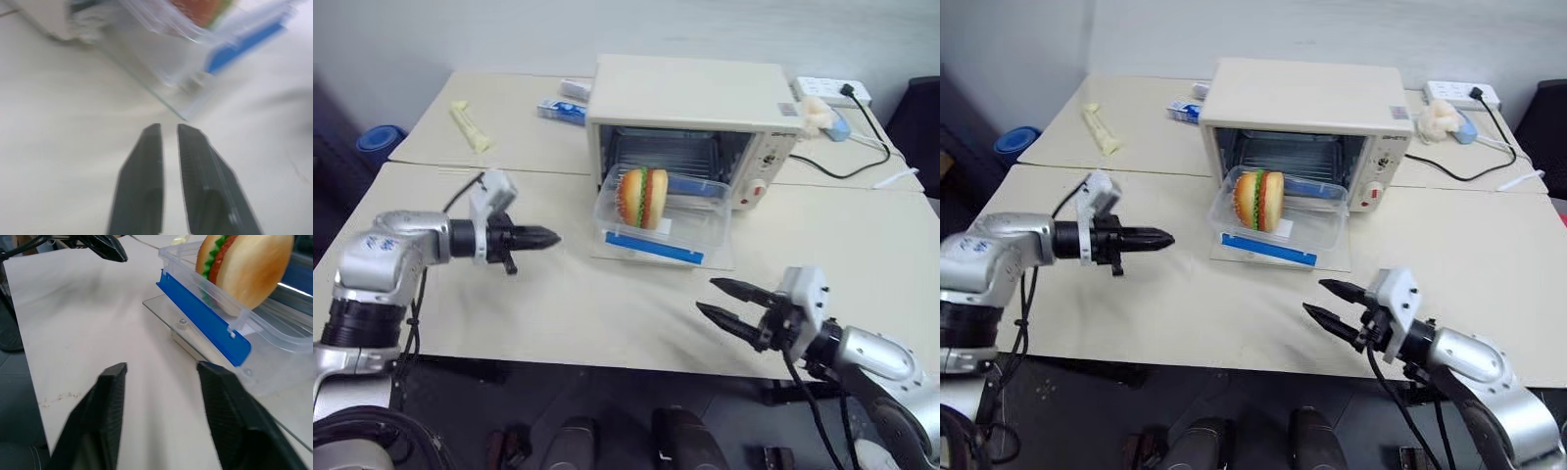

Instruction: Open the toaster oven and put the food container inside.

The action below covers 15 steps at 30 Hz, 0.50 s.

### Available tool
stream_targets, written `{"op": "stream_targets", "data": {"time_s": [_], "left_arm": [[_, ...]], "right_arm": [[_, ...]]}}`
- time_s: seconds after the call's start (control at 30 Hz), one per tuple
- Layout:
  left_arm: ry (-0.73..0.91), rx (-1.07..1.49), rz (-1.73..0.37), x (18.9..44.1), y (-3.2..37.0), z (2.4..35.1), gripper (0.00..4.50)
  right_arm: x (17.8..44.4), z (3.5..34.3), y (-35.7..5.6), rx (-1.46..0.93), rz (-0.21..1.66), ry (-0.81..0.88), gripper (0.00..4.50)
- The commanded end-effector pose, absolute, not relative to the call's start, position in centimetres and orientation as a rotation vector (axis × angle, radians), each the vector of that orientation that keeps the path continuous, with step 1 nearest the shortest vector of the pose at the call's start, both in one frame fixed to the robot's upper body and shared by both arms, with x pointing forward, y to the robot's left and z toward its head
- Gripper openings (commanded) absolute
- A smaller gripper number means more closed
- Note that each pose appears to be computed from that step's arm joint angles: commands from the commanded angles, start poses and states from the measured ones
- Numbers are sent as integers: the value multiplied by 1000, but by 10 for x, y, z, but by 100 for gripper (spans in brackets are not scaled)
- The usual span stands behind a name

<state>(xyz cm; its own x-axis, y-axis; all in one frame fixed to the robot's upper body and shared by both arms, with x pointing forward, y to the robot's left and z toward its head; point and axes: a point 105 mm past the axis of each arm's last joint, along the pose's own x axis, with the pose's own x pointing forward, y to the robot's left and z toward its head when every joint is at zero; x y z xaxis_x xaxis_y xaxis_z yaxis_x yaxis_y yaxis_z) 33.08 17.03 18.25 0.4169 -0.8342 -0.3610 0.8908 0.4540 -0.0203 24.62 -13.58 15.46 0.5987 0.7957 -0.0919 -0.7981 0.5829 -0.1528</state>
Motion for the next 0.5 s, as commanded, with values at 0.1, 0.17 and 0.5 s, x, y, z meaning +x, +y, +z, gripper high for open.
{"op": "stream_targets", "data": {"time_s": [0.1, 0.17, 0.5], "left_arm": [[191, 196, -1176, 334, 118, 179, 0], [148, 174, -1128, 345, 108, 178, 0], [-28, 15, -823, 401, 97, 192, 0]], "right_arm": [[281, 155, -138, -266, 879, -1, 53], [294, 157, -137, -277, 862, -17, 3], [350, 172, -143, -332, 758, -116, 3]]}}
